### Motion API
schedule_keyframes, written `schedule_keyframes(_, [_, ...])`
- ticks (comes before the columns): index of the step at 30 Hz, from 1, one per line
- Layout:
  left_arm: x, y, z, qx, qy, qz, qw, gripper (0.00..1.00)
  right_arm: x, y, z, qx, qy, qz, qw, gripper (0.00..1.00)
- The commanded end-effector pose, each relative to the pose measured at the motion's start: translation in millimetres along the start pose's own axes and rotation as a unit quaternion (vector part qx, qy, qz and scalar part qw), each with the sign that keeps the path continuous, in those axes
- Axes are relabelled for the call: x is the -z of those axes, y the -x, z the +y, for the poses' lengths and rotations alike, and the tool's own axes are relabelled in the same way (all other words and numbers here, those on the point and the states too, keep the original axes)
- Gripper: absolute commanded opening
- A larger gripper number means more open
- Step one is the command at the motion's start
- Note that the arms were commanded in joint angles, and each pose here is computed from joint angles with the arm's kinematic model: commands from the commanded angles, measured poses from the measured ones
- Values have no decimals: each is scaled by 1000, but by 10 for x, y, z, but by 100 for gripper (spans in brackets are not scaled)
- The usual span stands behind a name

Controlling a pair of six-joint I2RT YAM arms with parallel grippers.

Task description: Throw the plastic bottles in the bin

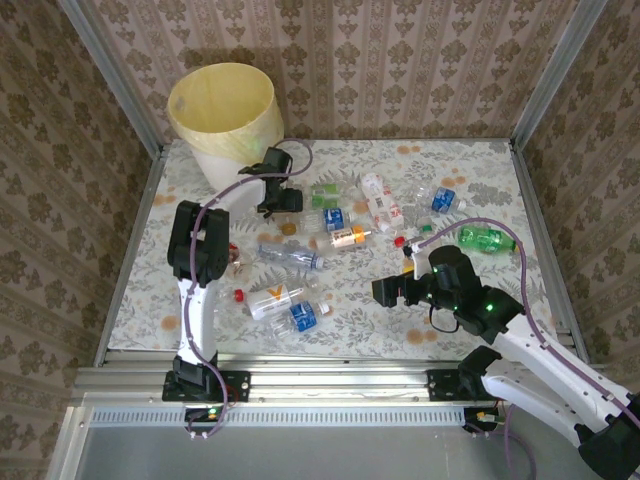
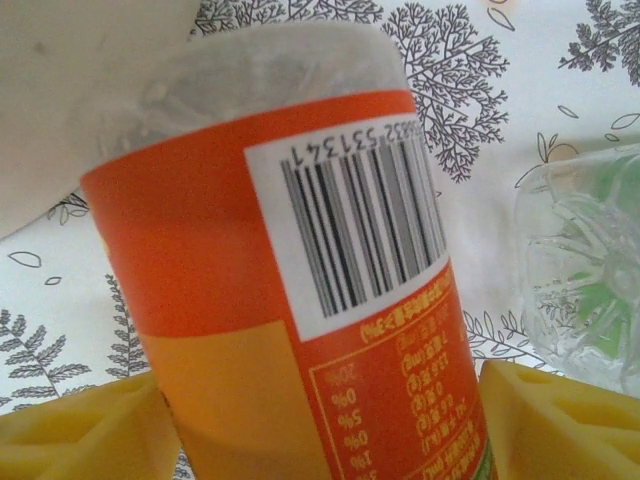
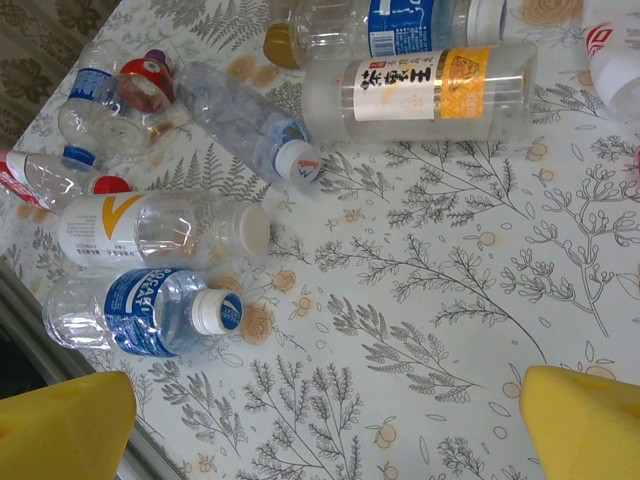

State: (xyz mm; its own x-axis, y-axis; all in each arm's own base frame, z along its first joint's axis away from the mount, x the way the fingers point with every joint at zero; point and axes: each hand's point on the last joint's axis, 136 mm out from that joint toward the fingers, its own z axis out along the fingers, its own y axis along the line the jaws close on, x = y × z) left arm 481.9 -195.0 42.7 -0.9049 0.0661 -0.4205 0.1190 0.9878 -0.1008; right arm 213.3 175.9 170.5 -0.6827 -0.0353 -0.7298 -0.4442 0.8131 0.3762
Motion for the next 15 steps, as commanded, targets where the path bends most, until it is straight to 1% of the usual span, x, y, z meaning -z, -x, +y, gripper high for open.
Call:
schedule_keyframes(1, [-12,-107,3,6,-4,14,1000,71,4,-64,-28,-1,-5,3,1000,100])
schedule_keyframes(4, [71,-63,8,6,-5,3,1000,61,8,-49,-23,0,-4,1,1000,100])
schedule_keyframes(8, [177,-21,5,0,-8,-3,1000,52,8,-47,-27,1,-6,0,1000,100])
schedule_keyframes(11, [304,5,-4,-4,-12,-14,1000,47,10,-49,-35,0,-7,0,1000,100])
schedule_keyframes(15, [576,4,-83,-21,-27,-38,999,46,20,-34,-33,1,-8,-3,1000,100])
